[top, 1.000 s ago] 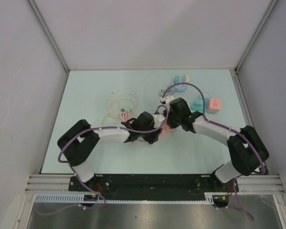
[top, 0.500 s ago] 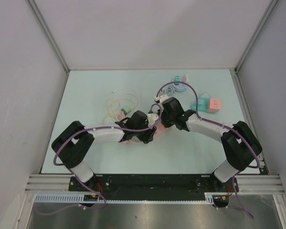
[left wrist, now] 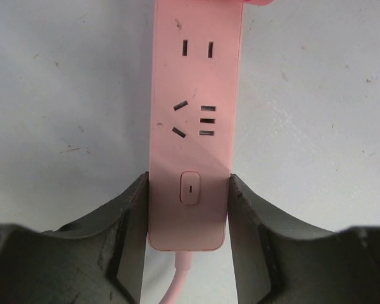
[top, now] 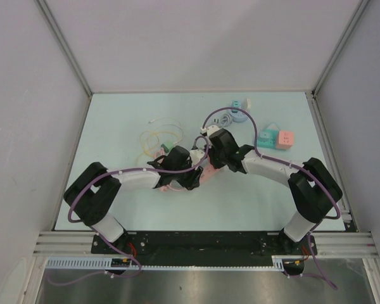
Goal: Insert the plug
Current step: Insert the plug into the socket.
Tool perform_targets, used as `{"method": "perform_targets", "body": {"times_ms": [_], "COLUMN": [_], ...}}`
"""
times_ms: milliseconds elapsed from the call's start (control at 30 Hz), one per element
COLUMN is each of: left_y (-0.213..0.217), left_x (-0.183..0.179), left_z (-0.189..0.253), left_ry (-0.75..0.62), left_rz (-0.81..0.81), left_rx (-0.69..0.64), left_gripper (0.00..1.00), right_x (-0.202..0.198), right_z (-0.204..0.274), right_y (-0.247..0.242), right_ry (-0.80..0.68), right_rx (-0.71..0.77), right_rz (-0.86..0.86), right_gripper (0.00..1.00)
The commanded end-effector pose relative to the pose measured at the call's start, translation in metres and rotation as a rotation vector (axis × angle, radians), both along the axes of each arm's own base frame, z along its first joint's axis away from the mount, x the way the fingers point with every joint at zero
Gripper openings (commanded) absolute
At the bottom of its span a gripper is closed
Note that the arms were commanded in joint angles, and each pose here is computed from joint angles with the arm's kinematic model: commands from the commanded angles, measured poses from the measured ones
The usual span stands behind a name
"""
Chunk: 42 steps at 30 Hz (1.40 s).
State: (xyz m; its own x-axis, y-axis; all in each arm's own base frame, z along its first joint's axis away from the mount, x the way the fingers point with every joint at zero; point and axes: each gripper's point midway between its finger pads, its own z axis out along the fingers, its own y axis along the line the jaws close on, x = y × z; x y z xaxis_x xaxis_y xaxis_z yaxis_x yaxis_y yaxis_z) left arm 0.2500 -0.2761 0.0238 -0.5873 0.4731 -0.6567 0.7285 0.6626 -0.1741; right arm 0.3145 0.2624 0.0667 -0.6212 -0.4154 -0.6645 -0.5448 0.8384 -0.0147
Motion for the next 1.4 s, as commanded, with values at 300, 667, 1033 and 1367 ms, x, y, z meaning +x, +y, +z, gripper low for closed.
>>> {"method": "perform_targets", "body": {"times_ms": [300, 667, 1033, 1367], "left_y": [0.039, 0.037, 0.027, 0.019], "left_x": [0.011, 0.013, 0.007, -0.001], "left_z": [-0.010, -0.004, -0.002, -0.005], "left_ry": [0.072, 0.055, 0.013, -0.007], "left_rz": [0.219, 0.214, 0.141, 0.074], "left_rx": [0.031, 0.019, 0.048, 0.092], "left_gripper": [0.50, 0.50, 0.50, 0.50], "right_x": [-0.097, -0.114, -0.090, -0.076], "right_z": [-0.086, -0.088, -0.053, -0.016], "right_y": [-0.059, -0.045, -0.032, -0.024], "right_ry": [0.402, 0.485, 0.316, 0.200], "right_rx": [-0.285, -0.222, -0.162, -0.081], "right_rz": [0.127, 0.181, 0.174, 0.132], "right_gripper": [0.00, 0.00, 0.16, 0.28]}}
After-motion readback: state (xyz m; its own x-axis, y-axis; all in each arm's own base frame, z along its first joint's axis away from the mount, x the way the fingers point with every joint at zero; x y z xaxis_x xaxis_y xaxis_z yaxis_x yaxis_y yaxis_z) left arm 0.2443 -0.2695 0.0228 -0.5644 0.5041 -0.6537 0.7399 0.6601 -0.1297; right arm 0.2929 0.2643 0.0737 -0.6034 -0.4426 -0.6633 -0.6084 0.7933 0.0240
